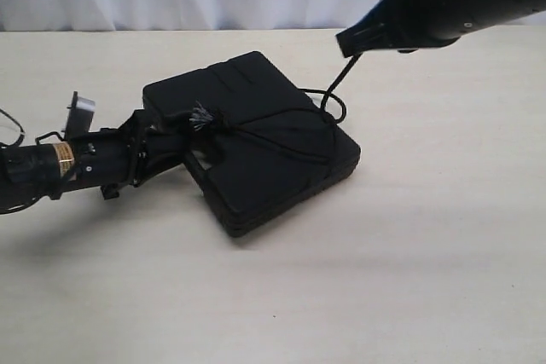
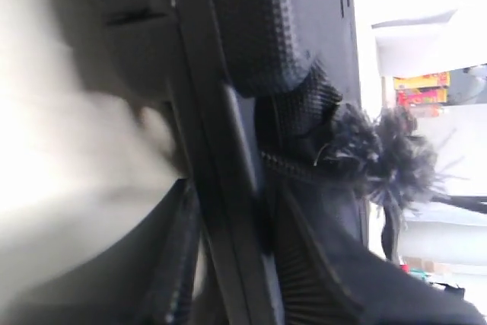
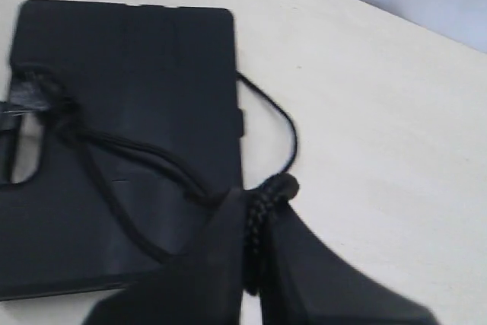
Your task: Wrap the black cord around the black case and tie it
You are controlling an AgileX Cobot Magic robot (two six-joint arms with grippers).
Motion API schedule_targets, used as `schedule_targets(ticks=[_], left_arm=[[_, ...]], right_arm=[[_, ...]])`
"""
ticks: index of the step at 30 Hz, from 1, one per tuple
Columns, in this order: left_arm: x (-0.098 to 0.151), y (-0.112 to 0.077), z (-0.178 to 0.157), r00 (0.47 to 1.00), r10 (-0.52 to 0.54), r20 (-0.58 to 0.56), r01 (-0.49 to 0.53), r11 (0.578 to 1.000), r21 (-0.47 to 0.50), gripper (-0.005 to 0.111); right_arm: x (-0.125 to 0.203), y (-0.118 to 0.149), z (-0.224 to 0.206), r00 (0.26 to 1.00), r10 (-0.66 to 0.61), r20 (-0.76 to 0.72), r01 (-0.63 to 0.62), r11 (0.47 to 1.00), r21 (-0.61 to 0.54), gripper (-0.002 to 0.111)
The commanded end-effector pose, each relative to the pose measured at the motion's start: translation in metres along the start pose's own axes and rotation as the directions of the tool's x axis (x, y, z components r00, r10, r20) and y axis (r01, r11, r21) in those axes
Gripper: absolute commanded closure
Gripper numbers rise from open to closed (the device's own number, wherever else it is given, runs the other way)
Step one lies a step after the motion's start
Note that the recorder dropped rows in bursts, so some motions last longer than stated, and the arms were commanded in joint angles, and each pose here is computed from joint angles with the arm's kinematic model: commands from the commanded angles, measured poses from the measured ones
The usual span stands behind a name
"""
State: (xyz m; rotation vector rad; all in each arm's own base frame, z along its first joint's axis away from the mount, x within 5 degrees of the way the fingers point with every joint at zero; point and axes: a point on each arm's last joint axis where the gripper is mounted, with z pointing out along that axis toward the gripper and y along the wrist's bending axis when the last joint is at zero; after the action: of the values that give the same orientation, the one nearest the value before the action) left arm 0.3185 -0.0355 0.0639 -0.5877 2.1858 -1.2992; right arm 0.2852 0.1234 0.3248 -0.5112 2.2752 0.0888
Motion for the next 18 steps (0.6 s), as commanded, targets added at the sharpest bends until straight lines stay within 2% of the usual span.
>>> schedule_targets(ticks=[1,10,16,18], left_arm=[[-0.008,0.016,-0.017,1.000,0.018,-0.007,-0.018,1.000,-0.003,0.107],[-0.032,0.047,-0.060,0.999,0.012,0.035,-0.009,0.996,-0.090,0.107],[-0.036,0.055,-0.073,0.998,0.035,0.045,-0.030,0.993,-0.111,0.107],[-0.037,0.055,-0.073,0.997,0.070,0.041,-0.065,0.992,-0.109,0.107]], right_arm=[[0.004,-0.034,0.000,0.995,0.096,-0.002,-0.096,0.990,0.100,0.104],[0.036,-0.082,0.035,0.975,0.213,-0.071,-0.195,0.960,0.202,0.104],[0.055,-0.088,0.082,0.958,0.229,-0.172,-0.192,0.960,0.204,0.104],[0.063,-0.088,0.098,0.952,0.229,-0.204,-0.189,0.962,0.199,0.104]])
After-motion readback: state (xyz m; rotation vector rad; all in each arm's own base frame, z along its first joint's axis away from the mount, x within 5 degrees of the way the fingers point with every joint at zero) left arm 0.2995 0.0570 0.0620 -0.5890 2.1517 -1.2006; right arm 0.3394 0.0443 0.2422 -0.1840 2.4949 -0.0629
